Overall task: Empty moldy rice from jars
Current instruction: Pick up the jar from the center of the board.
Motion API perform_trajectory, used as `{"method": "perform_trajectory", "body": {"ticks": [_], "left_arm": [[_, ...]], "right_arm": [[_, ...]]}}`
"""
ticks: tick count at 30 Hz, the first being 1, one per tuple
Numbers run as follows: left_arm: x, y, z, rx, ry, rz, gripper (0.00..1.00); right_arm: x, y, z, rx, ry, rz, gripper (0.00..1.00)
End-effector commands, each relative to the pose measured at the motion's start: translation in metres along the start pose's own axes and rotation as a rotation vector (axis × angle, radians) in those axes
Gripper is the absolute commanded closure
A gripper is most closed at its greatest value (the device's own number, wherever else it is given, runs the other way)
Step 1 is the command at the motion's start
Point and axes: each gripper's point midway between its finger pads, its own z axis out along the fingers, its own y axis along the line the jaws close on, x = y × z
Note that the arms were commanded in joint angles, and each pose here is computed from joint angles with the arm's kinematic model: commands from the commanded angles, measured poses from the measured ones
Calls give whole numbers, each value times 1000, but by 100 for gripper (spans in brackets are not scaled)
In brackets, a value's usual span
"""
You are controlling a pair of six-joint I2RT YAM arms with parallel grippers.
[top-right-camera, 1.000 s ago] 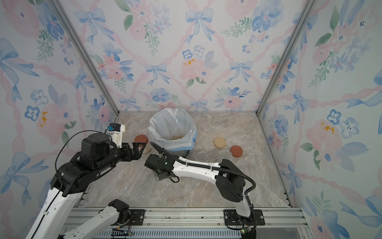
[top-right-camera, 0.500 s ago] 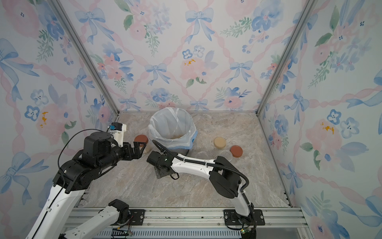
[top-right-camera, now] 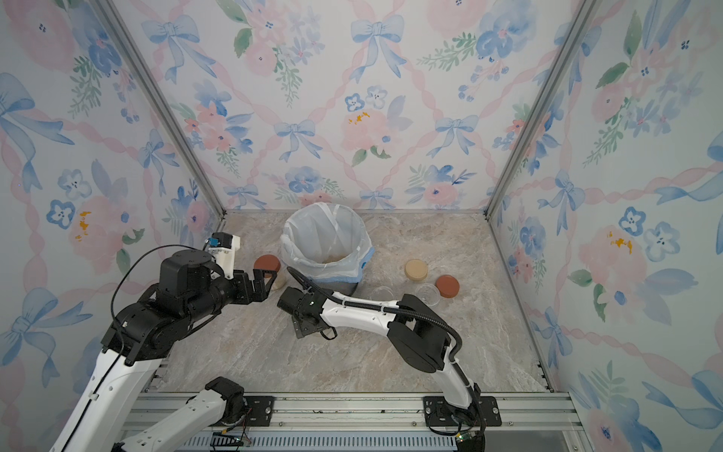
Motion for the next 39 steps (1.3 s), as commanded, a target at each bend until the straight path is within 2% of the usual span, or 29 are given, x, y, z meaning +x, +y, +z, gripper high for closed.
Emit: {"method": "perform_trajectory", "body": {"ticks": [1,8,15,19,21,32,39], "left_arm": [[4,2,-2,0,3,13,2],[2,1,-5,5,-6,14,2],[-1,1,-8,5,-18,15,2],[-4,1,-11,8,-32,18,2],[-6,0,-13,8,-43,23,2],[-27,-9,-22,38,-112,65,2],[-42,-26,-23,126,-179,84,2]], "right_arm": [[-6,-12,10,32,-15,24,13],[-5,-15,16,48,-13,26,35],[-8,-18,5,52,-26,16,79],[-12,-16,-9,46,-44,7,97],[-14,-16,-18,40,-50,6,100],[-26,-22,-76,3,-101,-3,100],[-29,-30,-111,-34,-116,-5,100]]}}
